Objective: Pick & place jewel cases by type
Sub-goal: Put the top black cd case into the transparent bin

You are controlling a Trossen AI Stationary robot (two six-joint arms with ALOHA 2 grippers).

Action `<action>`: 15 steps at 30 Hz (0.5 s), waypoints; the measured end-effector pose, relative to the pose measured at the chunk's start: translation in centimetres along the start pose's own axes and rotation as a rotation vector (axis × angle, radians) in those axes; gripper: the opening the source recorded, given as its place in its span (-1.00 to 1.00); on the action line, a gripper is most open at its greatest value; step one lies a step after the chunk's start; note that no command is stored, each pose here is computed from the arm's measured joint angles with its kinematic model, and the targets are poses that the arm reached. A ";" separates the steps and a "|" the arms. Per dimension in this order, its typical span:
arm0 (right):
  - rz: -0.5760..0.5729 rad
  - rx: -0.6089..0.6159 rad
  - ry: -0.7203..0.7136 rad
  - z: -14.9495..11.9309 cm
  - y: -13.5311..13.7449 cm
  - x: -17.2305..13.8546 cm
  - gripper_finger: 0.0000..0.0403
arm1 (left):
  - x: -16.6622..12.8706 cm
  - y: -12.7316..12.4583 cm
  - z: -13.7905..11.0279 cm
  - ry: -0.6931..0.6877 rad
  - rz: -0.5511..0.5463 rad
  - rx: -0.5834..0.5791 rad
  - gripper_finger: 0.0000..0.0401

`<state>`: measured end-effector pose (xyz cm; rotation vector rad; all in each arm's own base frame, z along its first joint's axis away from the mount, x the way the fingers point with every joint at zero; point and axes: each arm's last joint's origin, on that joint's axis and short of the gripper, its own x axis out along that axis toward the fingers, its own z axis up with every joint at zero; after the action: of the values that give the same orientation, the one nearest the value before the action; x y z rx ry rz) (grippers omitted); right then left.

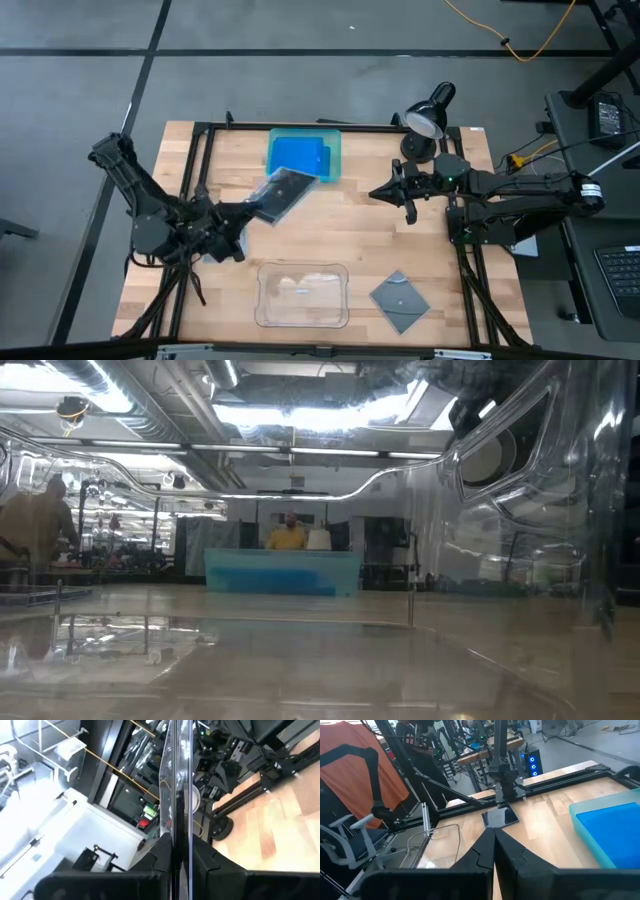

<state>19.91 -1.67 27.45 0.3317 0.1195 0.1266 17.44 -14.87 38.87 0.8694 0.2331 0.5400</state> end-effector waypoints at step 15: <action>-0.011 -0.031 -0.001 0.0 0.0 0.0 -0.95 | 3.5 -3.4 -1.2 0.130 0.020 0.276 -0.91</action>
<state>19.91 -1.71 27.42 0.3005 0.1183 0.1169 21.09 -13.97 35.52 1.1059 0.4254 0.5923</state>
